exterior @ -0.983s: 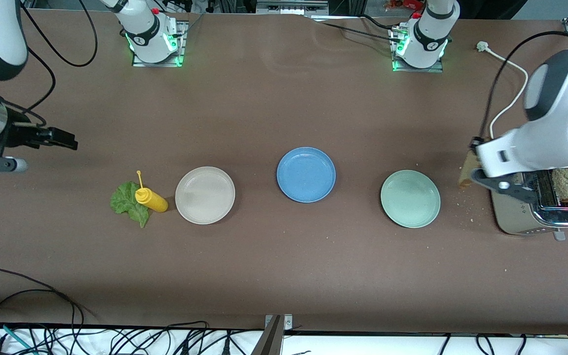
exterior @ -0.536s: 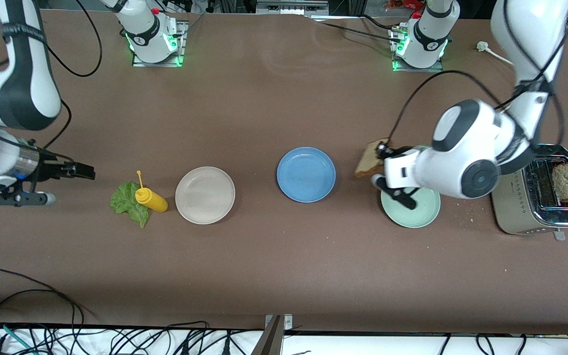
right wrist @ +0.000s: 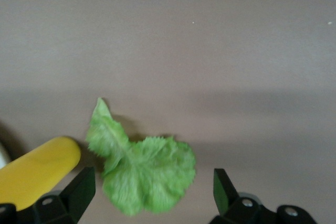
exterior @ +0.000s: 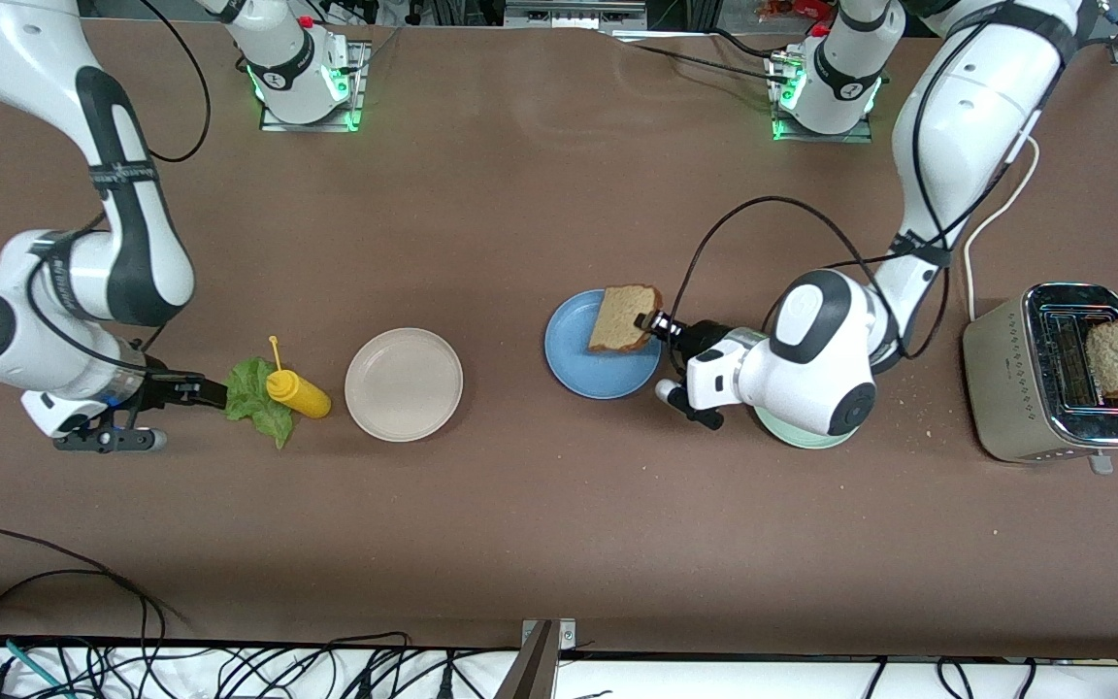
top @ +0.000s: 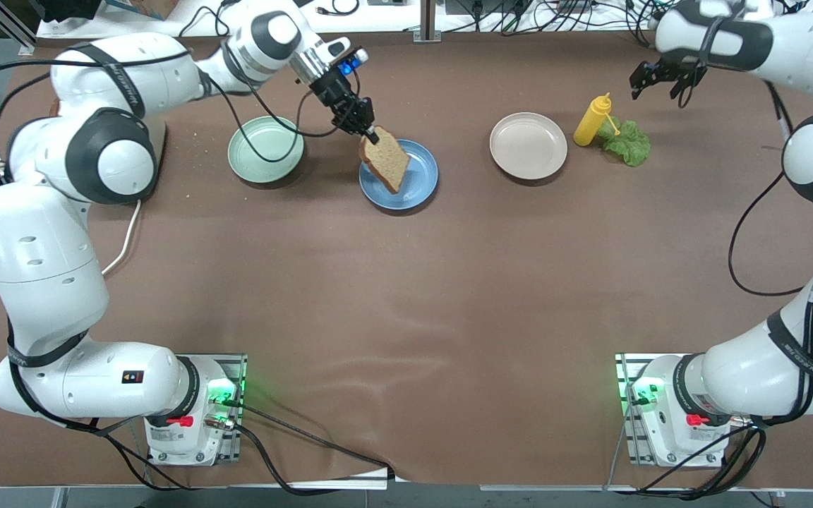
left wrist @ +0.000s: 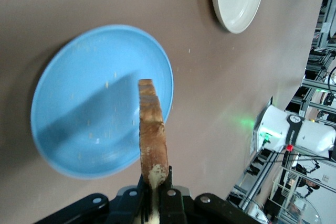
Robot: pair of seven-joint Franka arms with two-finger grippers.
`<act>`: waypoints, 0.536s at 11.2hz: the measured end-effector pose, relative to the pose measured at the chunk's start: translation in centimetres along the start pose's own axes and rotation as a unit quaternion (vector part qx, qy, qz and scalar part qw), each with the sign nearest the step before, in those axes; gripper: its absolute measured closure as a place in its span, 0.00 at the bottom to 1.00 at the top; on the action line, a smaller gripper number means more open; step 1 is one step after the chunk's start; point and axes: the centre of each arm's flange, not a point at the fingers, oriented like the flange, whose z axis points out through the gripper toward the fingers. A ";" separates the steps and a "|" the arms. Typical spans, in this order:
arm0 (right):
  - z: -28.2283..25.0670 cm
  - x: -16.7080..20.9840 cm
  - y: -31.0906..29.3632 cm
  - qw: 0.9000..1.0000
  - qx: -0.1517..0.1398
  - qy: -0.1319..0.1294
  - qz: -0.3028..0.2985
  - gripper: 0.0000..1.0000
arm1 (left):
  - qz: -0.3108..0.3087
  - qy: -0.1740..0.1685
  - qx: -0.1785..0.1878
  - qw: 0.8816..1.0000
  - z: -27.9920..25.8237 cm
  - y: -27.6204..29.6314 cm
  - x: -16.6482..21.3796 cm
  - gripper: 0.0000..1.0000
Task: Make sandwich in blue plate with both arms
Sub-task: 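Carry the bread to the blue plate while the right gripper reaches the lettuce, then release the bread on the blue plate while the right gripper grasps lettuce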
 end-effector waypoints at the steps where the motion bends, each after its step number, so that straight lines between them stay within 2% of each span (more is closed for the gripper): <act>1: 2.0 -0.6 -0.1 1.000 0.000 0.013 0.001 0.00 | 0.018 0.014 -0.013 1.000 1.5 -0.7 0.8 0.91; 4: 5.7 -1.7 -0.5 1.000 0.000 0.013 -0.002 0.00 | 0.084 0.029 -0.022 0.996 4.3 -3.0 1.9 0.89; 6: 7.0 -1.8 -1.1 1.000 0.002 0.009 -0.006 0.00 | 0.102 0.037 -0.016 0.994 3.6 -4.7 1.9 0.66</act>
